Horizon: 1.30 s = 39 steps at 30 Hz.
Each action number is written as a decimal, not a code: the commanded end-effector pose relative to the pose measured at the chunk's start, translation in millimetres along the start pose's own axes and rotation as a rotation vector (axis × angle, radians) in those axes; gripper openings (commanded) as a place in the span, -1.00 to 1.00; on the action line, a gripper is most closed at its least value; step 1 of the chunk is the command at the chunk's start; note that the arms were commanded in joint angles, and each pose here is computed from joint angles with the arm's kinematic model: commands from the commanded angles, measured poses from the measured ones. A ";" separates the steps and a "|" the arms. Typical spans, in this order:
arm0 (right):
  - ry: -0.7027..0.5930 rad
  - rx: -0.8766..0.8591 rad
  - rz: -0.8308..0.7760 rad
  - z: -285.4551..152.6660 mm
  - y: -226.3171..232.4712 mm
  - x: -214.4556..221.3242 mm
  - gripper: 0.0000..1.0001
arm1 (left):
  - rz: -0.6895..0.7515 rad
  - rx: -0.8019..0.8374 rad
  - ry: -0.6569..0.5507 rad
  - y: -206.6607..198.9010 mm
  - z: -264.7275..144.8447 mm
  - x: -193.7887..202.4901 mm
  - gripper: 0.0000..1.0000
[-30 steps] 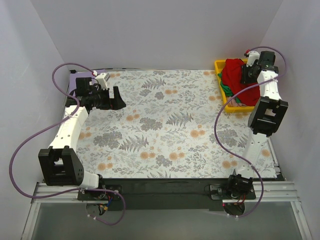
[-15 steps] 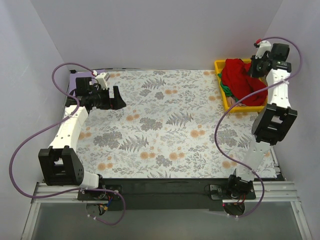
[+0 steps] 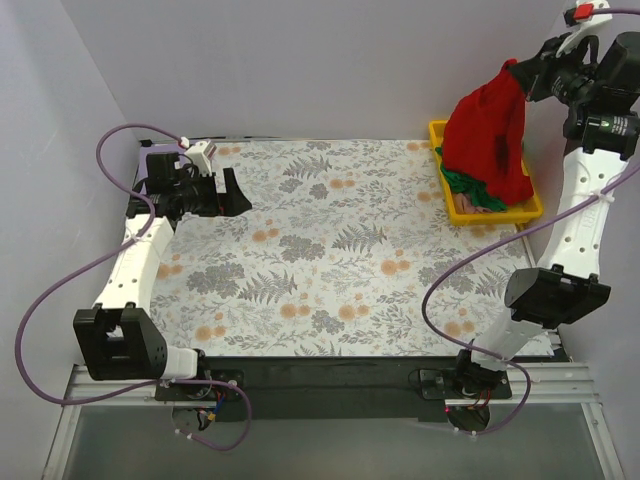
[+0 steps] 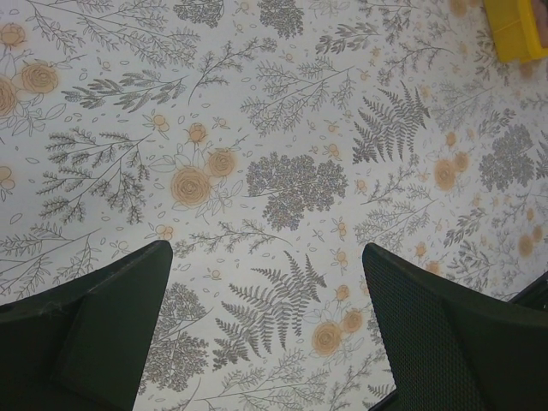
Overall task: Fold and stack the t-shirts
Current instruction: Grab the tshirt from the pile, then move the tshirt to the center of the board
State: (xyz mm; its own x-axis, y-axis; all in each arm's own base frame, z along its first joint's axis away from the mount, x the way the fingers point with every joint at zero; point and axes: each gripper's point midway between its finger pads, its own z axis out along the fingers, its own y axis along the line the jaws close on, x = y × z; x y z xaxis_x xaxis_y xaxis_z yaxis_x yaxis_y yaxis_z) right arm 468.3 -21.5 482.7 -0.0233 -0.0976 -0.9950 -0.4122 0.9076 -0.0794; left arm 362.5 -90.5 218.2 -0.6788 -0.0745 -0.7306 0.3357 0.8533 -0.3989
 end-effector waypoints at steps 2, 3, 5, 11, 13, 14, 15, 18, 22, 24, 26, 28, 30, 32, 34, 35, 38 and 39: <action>-0.303 -0.175 -0.043 -37.1 59.6 -107.8 -0.97 | 0.024 0.020 -0.086 -17.5 -21.1 -23.9 0.87; -0.362 -0.211 -0.046 -45.4 74.2 -127.7 -0.97 | 0.017 0.016 -0.087 -17.3 -21.6 -23.0 0.87; -0.408 -0.255 -0.051 -52.5 90.3 -143.9 -0.97 | 0.003 0.014 -0.082 -16.9 -21.0 -21.0 0.87; -0.564 -0.409 -0.086 -74.3 152.3 -193.0 -0.97 | -0.032 0.022 -0.081 -19.8 -22.8 -16.7 0.87; -0.608 -0.426 -0.099 -80.7 165.9 -204.9 -0.97 | -0.045 0.018 -0.090 -20.4 -24.2 -16.7 0.87; -0.622 -0.434 -0.109 -81.5 171.6 -207.6 -0.97 | -0.061 0.014 -0.083 -19.4 -22.7 -12.1 0.87; -0.641 -0.449 -0.106 -80.8 182.0 -211.5 -0.97 | -0.085 0.009 -0.085 -19.3 -22.7 -11.1 0.87; -0.701 -0.495 -0.111 -85.4 206.7 -222.0 -0.97 | -0.109 0.007 -0.095 -19.4 -23.0 -4.8 0.87; -0.807 -0.526 -0.101 -99.2 231.9 -247.5 -0.97 | -0.097 -0.010 -0.144 -21.9 -33.0 -8.0 0.87; -0.872 -0.555 -0.100 -112.3 248.1 -262.8 -0.97 | -0.094 -0.020 -0.149 -20.9 -35.1 -8.8 0.88; -0.911 -0.560 -0.091 -116.3 255.7 -270.4 -0.97 | -0.093 -0.028 -0.158 -21.1 -36.9 -11.0 0.87; -0.951 -0.585 -0.090 -121.2 271.3 -276.3 -0.97 | -0.093 -0.036 -0.166 -20.4 -37.9 -13.9 0.88; -0.956 -0.626 -0.086 -119.6 289.4 -273.9 -0.97 | -0.099 -0.040 -0.173 -20.1 -38.8 -16.7 0.88; -0.956 -0.647 -0.088 -121.7 303.9 -269.4 -0.97 | -0.095 -0.052 -0.185 -19.3 -40.2 -21.8 0.88; -0.889 -0.635 -0.061 -106.3 308.2 -246.3 -0.97 | -0.091 -0.064 -0.192 -17.0 -42.7 -25.1 0.87; -0.870 -0.615 -0.088 -99.0 309.2 -235.0 -0.97 | -0.081 -0.065 -0.199 -17.7 -45.0 -28.7 0.88; -0.742 -0.489 -0.138 -70.4 296.2 -178.8 -0.97 | -0.040 -0.046 -0.178 -22.3 -48.3 -27.6 0.88; -0.745 -0.414 -0.150 -83.6 284.6 -175.1 -0.97 | -0.016 -0.047 -0.156 -20.8 -48.7 -23.0 0.88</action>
State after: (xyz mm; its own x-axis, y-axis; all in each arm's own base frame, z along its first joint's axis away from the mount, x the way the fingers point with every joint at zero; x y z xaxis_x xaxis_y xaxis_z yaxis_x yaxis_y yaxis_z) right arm 277.0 253.1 637.3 0.4672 0.3214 -0.8237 -0.8234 0.4976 -0.2728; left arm 342.1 -84.0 251.5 -0.6084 -0.2175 -0.7633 0.2407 0.8659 -0.4386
